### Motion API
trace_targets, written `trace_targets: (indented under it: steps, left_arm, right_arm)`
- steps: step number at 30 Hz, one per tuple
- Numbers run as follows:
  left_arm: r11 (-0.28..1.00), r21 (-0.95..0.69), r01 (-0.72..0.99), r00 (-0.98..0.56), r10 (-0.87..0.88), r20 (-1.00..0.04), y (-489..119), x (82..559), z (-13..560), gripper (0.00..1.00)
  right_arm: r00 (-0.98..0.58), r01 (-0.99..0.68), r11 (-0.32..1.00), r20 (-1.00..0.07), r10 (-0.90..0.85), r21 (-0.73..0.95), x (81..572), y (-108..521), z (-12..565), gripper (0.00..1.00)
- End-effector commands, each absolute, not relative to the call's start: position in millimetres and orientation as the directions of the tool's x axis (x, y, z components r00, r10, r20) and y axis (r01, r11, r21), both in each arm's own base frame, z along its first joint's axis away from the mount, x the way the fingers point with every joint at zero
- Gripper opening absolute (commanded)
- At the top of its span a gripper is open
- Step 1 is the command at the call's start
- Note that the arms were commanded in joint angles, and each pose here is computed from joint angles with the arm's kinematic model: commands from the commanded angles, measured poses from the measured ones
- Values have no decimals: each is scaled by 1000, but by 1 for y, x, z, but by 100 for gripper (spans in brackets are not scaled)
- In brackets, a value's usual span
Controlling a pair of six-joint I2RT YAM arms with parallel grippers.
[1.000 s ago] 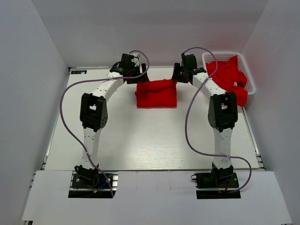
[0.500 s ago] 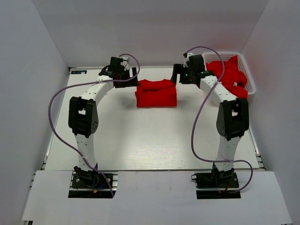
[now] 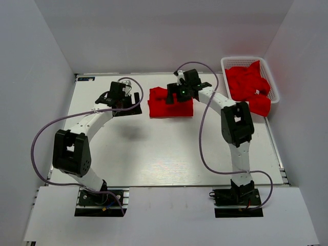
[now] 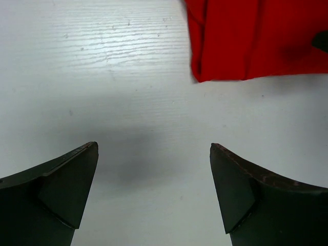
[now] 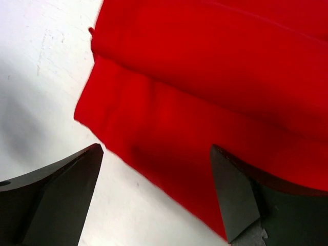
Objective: Fold and stack the t-shirts
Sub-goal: Fold the long partially folded tshirt into a neat square
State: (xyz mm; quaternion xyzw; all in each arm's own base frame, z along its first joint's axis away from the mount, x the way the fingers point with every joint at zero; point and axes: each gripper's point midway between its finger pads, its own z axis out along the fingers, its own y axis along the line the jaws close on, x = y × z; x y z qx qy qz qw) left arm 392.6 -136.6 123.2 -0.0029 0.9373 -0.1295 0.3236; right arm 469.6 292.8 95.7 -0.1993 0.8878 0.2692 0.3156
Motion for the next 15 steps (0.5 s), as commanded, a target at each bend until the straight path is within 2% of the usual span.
trace_targets:
  steps: [1, 5, 9, 11, 15]
  left_arm:
    - [973, -227, 45, -746, -118, -655, -125, 384, 143, 100]
    - [979, -202, 23, -740, -120, -662, -117, 379, 145, 100]
    - [983, -186, -5, -739, -129, -661, -112, 378, 144, 100]
    - [982, -187, -4, -736, -129, -664, -113, 382, 148, 100]
    - [981, -195, 16, -747, -118, -654, -118, 386, 142, 100]
  right_arm:
    - [-677, -583, 733, -708, -201, 350, 481, 323, 110, 90]
    - [-698, -557, 743, -693, -179, 370, 492, 338, 90, 90]
    - [-672, -509, 781, -734, -99, 361, 522, 340, 93, 90]
    - [-627, -488, 806, -777, -56, 335, 542, 340, 99, 90]
    - [-440, -520, 812, -898, 13, 266, 590, 353, 132, 90]
